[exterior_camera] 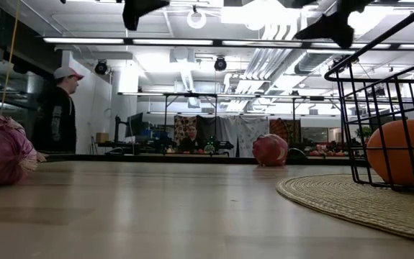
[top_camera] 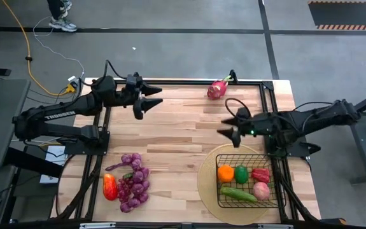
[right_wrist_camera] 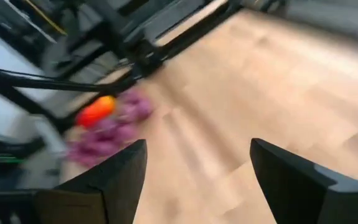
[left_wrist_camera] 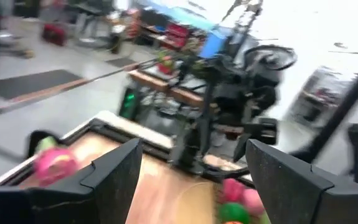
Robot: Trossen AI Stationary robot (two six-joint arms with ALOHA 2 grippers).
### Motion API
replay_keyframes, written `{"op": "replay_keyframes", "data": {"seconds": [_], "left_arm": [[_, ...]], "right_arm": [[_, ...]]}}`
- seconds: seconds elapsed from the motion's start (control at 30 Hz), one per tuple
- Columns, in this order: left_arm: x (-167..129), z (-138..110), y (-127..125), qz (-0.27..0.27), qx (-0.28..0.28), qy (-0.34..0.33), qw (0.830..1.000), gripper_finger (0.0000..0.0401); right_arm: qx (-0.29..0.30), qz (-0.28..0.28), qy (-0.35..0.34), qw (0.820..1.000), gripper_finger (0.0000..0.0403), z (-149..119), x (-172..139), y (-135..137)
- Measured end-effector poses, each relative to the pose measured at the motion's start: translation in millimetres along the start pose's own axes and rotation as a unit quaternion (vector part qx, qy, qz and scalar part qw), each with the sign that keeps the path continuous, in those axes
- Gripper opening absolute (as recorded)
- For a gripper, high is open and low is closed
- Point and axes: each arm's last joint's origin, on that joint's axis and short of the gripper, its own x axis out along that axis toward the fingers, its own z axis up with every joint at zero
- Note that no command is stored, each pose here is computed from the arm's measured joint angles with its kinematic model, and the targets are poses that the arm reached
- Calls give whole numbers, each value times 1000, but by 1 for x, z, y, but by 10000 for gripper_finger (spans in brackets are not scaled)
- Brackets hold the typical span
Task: Build produce basket
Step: Put the mango into the wire basket
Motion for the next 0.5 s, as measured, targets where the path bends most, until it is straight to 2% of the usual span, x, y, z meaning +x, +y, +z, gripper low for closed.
{"op": "replay_keyframes", "data": {"seconds": [0.1,0.23,0.37,0.5], "left_arm": [[0,-1,1,26,-33,-3,999,278],[4,-5,-3,22,-59,6,998,278],[6,-9,-14,18,-64,6,998,278],[12,-18,-30,38,-31,2,999,278]], "right_arm": [[-71,-30,-23,997,275,9,5,-12],[-105,-30,-47,993,275,6,14,-26],[-76,19,-84,993,275,-9,20,-39],[-12,72,-166,983,275,-16,19,-44]]}}
